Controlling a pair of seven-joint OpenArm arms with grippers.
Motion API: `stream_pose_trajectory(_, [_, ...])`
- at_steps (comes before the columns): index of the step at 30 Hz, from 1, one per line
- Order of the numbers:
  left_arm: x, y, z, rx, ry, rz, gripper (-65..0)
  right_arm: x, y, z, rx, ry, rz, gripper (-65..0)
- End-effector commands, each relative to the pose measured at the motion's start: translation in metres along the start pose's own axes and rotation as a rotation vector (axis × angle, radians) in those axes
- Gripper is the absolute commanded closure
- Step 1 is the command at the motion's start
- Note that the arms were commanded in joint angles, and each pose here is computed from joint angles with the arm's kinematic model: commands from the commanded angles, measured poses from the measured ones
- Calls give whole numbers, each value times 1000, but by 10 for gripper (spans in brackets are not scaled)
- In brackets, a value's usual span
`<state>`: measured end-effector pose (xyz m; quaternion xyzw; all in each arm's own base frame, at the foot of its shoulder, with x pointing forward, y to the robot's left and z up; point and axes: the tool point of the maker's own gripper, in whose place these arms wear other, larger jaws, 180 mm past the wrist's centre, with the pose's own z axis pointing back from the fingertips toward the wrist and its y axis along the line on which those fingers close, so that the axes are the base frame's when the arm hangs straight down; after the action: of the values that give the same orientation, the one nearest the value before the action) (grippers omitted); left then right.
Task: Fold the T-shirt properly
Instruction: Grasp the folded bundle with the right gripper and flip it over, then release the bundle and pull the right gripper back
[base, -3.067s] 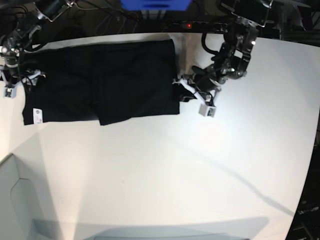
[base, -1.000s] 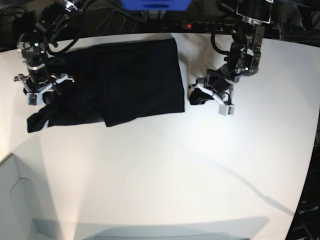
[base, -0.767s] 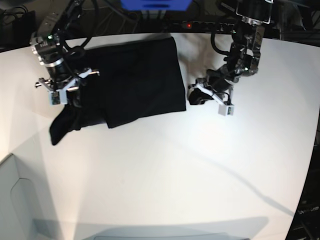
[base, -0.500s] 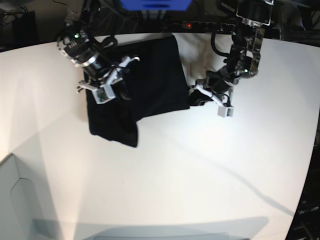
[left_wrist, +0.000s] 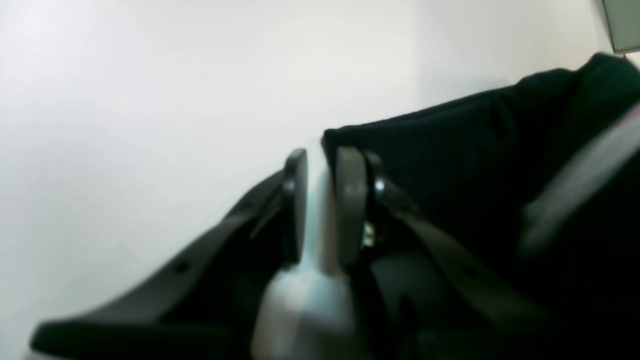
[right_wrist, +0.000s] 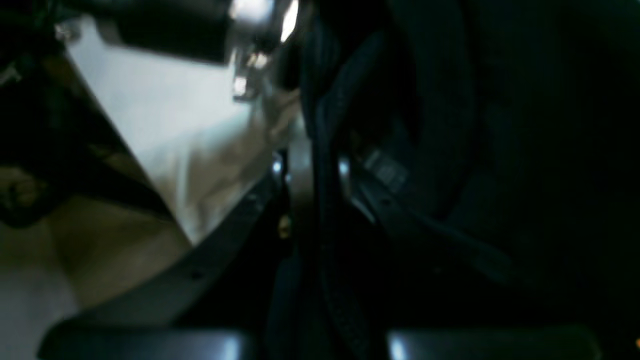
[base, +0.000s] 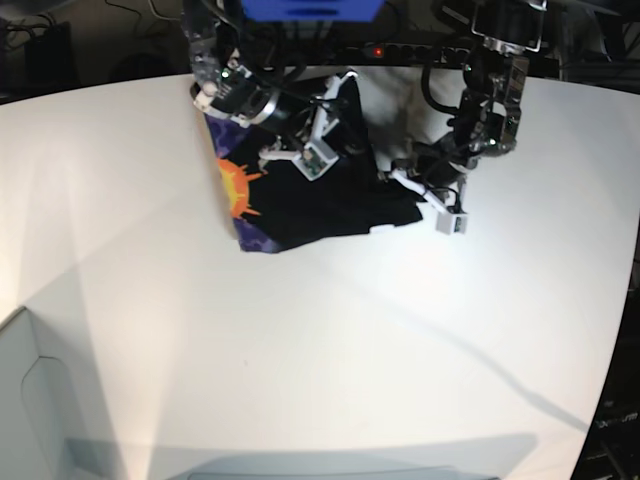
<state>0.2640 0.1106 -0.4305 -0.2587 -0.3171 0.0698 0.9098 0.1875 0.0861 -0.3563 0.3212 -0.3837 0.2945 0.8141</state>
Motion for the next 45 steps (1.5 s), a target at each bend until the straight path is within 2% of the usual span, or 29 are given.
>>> stream_pose_trajectory(1, [-17, 18, 3, 76, 70, -3, -118, 18, 4, -3, 25, -68, 0, 0])
stream_pose_trajectory(10, [-16, 27, 18, 96, 59, -9, -118, 15, -9, -19, 34, -43, 1, 0])
stream_pose_trajectory(14, [-10, 40, 44, 136, 14, 1, -118, 6, -11, -24, 41, -15, -7, 0])
stream_pose_trajectory(17, [2, 61, 74, 200, -43, 4, -119, 2, -10, -25, 47, -2, -5, 0])
stream_pose_trajectory(20, [15, 77, 97, 253, -99, 9, -119, 5, -11, -22, 41, -7, 6, -77])
stream_pose_trajectory(25, [34, 109, 136, 359, -188, 36, -119, 36, -7, 2, 3, -98, 52, -276])
stream_pose_trajectory(28, [37, 119, 143, 385, -202, 48, -119, 53, -4, 24, -30, -149, 97, -331])
stream_pose_trajectory(32, [39, 118, 142, 383, -207, 47, -119, 44, -18, 38, -76, -129, 108, -332])
stream_pose_trajectory(38, [39, 117, 140, 378, -205, 49, -119, 18, -64, 65, -223, -79, 51, -335])
stream_pose_trajectory(45, [46, 114, 138, 370, -222, 45, -119, 14, -72, 70, -244, -66, 54, -336])
